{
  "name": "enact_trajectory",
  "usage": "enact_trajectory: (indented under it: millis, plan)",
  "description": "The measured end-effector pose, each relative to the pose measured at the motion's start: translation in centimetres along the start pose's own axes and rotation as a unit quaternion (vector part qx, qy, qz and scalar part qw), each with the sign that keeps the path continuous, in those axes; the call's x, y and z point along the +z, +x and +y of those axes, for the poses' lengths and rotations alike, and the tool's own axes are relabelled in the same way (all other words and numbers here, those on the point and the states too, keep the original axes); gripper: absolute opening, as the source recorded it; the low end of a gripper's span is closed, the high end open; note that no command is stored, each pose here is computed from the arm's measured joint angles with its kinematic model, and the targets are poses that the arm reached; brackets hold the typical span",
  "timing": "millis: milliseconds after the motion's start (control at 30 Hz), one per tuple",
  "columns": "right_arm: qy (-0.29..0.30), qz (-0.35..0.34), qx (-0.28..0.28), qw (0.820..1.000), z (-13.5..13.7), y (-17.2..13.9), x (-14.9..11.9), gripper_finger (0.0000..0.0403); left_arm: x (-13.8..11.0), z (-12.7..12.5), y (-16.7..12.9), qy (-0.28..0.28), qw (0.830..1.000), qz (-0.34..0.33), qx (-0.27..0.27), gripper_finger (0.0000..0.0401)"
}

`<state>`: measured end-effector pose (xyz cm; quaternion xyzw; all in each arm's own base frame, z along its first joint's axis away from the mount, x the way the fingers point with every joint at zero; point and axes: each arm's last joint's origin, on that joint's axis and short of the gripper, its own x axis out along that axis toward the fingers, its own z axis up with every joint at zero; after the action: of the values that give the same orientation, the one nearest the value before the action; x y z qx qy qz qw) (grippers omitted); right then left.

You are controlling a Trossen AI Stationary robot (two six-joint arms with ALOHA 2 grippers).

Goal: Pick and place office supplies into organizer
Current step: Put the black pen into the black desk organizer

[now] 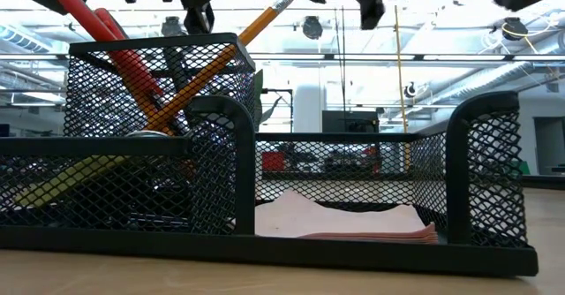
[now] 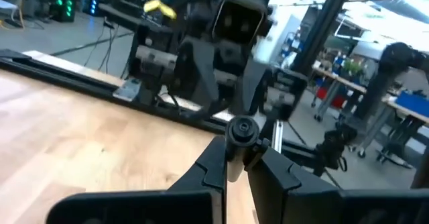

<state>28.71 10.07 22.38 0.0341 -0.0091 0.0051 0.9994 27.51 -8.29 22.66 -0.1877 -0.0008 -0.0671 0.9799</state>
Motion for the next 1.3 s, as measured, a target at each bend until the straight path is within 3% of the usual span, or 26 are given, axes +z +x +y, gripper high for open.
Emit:
enact_trajectory:
  millis: [267, 500, 667, 900, 1300]
  plan:
    - [-0.019, 0.034, 0.016, 0.999, 0.3, -2.7, 2.6, 0.0095, -0.9, -1.1, -0.3, 0.005, 0.999, 0.032, -0.021, 0.0038]
    - [-0.028, 0.077, 0.009, 0.997, 0.1, -2.9, 2.0, 0.0095, -1.1, -3.0, -1.2, 0.016, 0.995, 0.061, -0.076, 0.0038]
    - [-0.028, 0.078, 0.002, 0.997, -0.2, -2.8, 1.9, 0.0093, -0.5, -3.7, -2.7, -0.011, 0.993, 0.1, -0.06, 0.0038]
    - [-0.028, 0.079, 0.001, 0.997, -0.3, -2.7, 1.9, 0.0091, -0.6, -3.8, -4.3, 0.003, 0.985, 0.167, -0.048, 0.0038]
    - [-0.024, 0.084, -0.008, 0.996, -0.7, -2.6, 1.8, 0.0091, -1.8, -3.5, -4.1, 0.017, 0.979, 0.202, -0.032, 0.0038]
